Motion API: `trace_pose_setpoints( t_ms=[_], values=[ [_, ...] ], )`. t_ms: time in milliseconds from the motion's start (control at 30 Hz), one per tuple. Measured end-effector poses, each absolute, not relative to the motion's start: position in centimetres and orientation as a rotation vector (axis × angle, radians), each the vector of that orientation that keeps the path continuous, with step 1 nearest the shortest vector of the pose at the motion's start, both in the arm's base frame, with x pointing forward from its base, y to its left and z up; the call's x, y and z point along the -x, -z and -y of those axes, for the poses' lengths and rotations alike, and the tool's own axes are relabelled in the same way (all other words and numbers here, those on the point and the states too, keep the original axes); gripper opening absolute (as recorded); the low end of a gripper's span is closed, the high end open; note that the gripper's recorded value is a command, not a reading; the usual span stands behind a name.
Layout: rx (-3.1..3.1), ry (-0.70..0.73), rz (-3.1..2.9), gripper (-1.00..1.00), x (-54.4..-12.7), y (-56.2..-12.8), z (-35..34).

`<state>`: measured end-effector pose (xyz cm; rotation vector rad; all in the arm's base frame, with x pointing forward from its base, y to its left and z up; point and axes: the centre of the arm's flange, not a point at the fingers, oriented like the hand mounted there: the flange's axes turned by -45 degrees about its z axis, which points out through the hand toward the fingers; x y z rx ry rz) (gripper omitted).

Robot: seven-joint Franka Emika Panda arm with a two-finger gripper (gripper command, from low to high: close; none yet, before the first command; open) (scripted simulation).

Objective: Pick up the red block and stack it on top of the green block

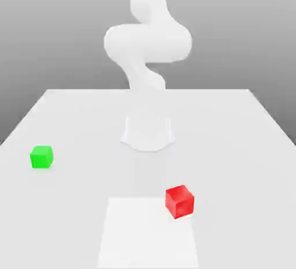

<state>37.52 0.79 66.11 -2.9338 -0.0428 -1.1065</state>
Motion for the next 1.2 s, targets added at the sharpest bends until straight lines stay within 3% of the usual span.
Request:
trace_pose_setpoints(
  t_ms=[133, 300, 433, 600, 800, 833, 1033, 1200],
  values=[
    [3.004, 0.883, 0.169, 0.0, -41.3, -56.2, -2.5],
    [3.061, 0.6, 0.331, 0.0, -42.4, -43.7, -4.8],
    [3.083, 0.355, 0.471, 0.0, -40.6, -33.6, -6.3],
    [3.074, 0.04, 0.648, 0.0, -35.2, -21.5, -7.5],
    [3.07, 0.001, 0.669, 0.0, -34.4, -15.3, -7.5],
    [3.069, 0.0, 0.669, -1.0, -34.3, -14.7, -7.5],
    [3.07, 0.0, 0.669, -1.0, -34.3, -14.3, -7.5],
    [3.07, -0.001, 0.67, -1.0, -34.5, -17.6, -7.6]
  ],
)
